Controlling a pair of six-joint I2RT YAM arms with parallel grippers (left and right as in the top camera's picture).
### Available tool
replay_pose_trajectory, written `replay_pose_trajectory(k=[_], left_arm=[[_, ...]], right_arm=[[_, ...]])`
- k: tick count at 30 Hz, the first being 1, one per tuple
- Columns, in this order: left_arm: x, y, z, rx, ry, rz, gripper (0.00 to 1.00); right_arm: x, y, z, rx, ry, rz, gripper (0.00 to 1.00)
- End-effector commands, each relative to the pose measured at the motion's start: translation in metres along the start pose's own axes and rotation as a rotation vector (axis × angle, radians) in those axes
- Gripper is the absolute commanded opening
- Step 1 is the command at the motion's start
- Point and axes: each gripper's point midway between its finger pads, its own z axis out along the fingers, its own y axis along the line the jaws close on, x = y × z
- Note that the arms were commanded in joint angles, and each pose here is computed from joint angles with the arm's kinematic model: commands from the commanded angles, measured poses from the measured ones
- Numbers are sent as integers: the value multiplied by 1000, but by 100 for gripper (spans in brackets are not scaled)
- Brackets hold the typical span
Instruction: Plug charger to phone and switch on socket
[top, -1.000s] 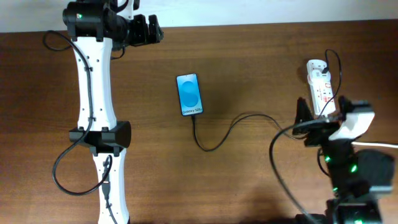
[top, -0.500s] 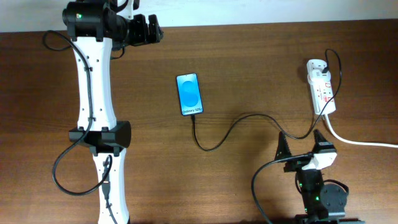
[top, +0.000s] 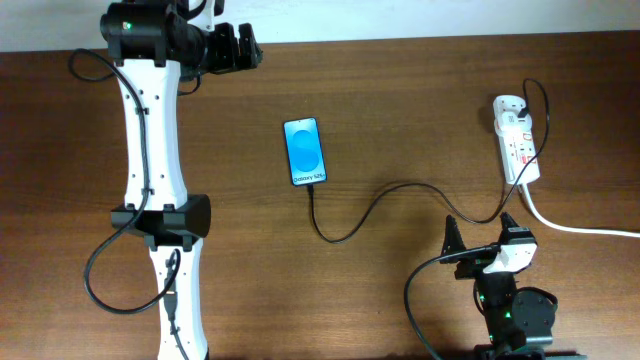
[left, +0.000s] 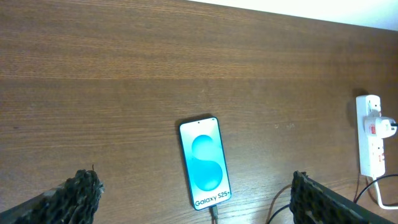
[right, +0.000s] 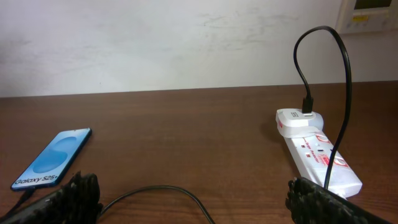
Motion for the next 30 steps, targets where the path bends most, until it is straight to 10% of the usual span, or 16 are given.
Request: replay_pose_trajectory(k=[1, 11, 19, 30], left_arm=[[-2, -3, -11, -4, -21, 17, 100], [9, 22, -16, -125, 31, -14, 99], [30, 61, -69, -152, -210, -40, 100], [113, 52, -107, -188, -759, 379, 100]], right_arm=[[2, 0, 0, 5, 0, 5, 98], [2, 0, 0, 5, 0, 5, 98], [2, 0, 0, 5, 0, 5, 99], [2, 0, 0, 5, 0, 5, 99]])
